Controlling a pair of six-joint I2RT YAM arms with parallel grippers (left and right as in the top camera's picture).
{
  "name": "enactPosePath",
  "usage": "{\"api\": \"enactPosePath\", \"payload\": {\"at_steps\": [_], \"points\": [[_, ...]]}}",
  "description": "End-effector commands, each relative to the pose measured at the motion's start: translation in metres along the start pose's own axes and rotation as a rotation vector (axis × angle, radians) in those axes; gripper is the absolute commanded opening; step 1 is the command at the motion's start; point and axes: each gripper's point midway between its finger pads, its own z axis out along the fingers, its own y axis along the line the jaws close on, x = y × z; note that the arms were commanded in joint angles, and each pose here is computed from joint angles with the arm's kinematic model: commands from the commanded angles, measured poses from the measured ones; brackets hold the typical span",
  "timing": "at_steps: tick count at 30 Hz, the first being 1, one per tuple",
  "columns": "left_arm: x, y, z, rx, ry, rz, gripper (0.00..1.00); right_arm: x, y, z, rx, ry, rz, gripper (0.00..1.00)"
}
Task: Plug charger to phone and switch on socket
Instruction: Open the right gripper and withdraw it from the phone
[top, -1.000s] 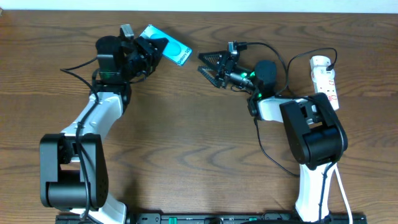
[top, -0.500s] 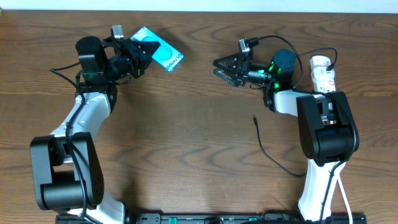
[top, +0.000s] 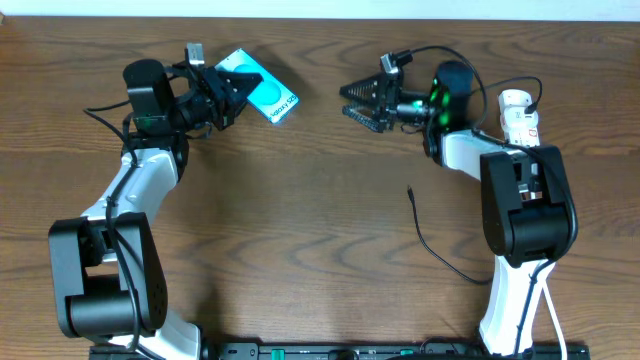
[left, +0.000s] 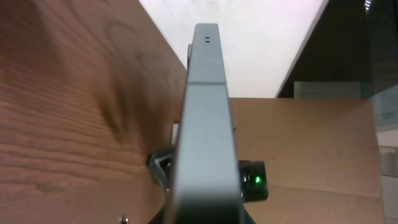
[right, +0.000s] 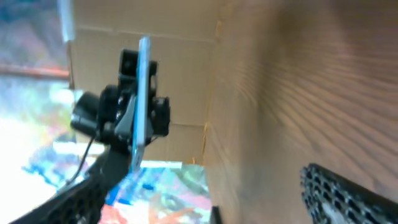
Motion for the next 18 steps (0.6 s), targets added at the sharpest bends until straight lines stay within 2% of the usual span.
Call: {"api": "enactPosePath", "payload": {"at_steps": [1,7,11,18], "points": [[0.002,-0.004,-0.002,0.003,0.012,0.048,0.07,-0.018,-0.006,-0.002,0.077,-0.070,-0.052,0.99],[0.003,-0.001,-0.002,-0.008,0.012,0.057,0.07,-0.016,-0.052,-0.030,0.503,-0.136,-0.020,0.99],[0.002,0.000,-0.002,-0.011,0.006,0.080,0.07,-0.015,-0.040,-0.053,0.686,-0.143,-0.068,0.99],[0.002,0.000,-0.002,-0.011,0.006,0.078,0.07,-0.013,-0.008,-0.084,0.852,-0.205,-0.095,0.99]]}}
